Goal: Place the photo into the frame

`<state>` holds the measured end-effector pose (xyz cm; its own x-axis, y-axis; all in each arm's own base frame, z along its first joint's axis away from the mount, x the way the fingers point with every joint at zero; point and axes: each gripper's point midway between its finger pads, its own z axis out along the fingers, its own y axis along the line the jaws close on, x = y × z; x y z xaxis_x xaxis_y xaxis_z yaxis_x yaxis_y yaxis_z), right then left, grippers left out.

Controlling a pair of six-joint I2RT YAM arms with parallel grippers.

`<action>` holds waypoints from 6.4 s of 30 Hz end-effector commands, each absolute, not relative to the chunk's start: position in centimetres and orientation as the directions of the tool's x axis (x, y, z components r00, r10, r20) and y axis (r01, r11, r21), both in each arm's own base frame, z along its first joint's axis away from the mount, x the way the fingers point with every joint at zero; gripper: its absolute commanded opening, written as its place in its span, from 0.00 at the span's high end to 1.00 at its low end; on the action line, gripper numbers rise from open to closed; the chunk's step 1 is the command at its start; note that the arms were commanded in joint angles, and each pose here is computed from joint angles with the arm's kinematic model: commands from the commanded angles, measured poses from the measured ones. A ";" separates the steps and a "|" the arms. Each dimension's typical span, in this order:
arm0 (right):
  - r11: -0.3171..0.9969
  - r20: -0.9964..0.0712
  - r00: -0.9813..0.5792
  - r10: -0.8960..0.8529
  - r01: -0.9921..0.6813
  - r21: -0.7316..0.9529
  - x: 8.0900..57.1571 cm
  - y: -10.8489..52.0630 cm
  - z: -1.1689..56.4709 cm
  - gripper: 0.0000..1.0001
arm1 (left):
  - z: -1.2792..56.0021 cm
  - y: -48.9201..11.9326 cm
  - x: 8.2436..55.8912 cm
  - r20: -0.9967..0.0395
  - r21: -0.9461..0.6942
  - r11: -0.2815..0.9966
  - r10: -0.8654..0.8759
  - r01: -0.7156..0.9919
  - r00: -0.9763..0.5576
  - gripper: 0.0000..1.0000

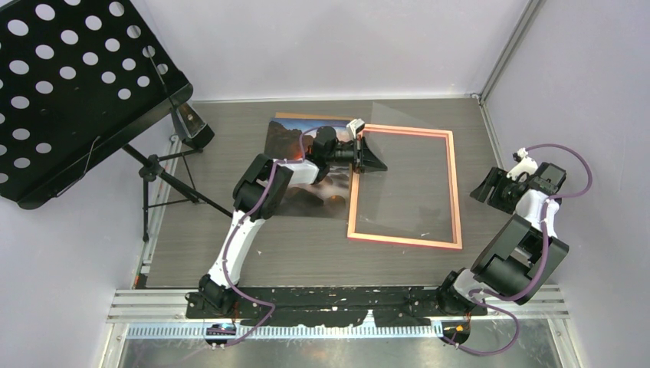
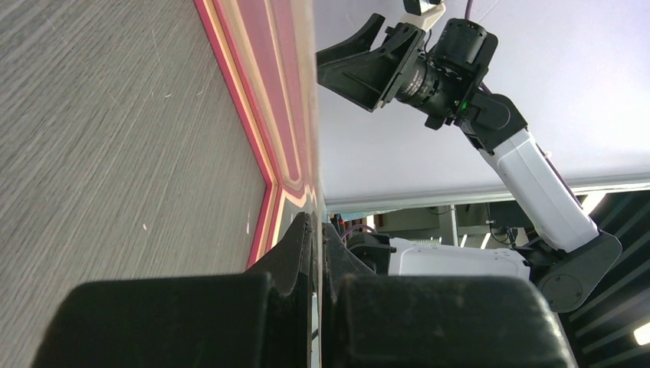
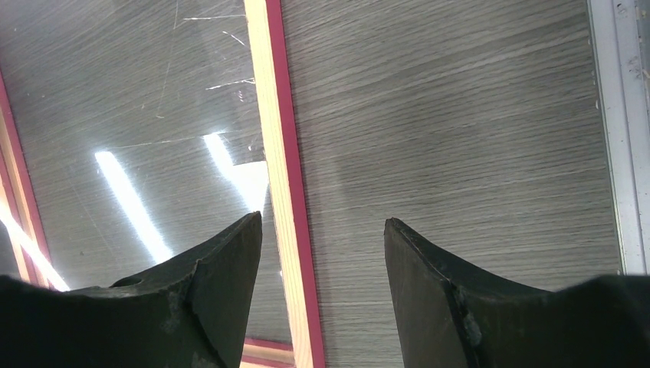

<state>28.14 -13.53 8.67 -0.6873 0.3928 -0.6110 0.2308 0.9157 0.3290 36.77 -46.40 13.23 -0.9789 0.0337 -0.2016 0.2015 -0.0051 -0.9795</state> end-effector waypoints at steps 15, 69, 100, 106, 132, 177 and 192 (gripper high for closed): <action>0.921 -0.623 -0.685 0.378 0.208 0.330 28.3 -13.7 8.7 0.34 | 14.0 -46.8 35.9 -0.284 -0.959 -0.037 0.057 0.282 -0.957 1.00; 0.914 -0.590 -0.711 0.383 0.199 0.354 28.2 -13.1 7.4 0.34 | 10.8 -47.4 35.7 -0.252 -0.967 0.027 0.068 0.254 -0.965 1.00; 0.912 -0.446 -0.836 0.320 0.145 0.383 32.2 -9.7 2.7 0.41 | 7.1 -47.4 35.0 -0.255 -0.946 0.177 0.107 0.271 -0.961 1.00; 0.913 -0.432 -0.846 0.313 0.142 0.383 32.3 -9.3 2.4 0.41 | 6.0 -47.3 35.2 -0.247 -0.934 0.237 0.107 0.266 -0.963 1.00; 0.921 -0.444 -0.859 0.253 0.074 0.381 32.6 -7.2 3.0 0.41 | 5.5 -46.9 35.1 -0.195 -0.905 0.363 0.116 0.224 -0.974 1.00; 0.928 -0.478 -0.850 0.224 0.036 0.370 32.5 -6.4 4.3 0.41 | 8.1 -43.5 32.7 -0.175 -0.786 0.579 0.125 0.215 -0.977 0.14; 0.927 -0.481 -0.848 0.222 0.030 0.375 32.5 -6.2 4.4 0.41 | 9.0 -41.7 32.0 -0.177 -0.721 0.656 0.133 0.221 -0.975 0.11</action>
<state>32.27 -6.76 3.23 -0.8627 0.2342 -0.4482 0.0595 0.9272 0.3698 32.40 -42.37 6.16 -0.9848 0.1183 -0.1272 0.1736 0.6453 -0.7439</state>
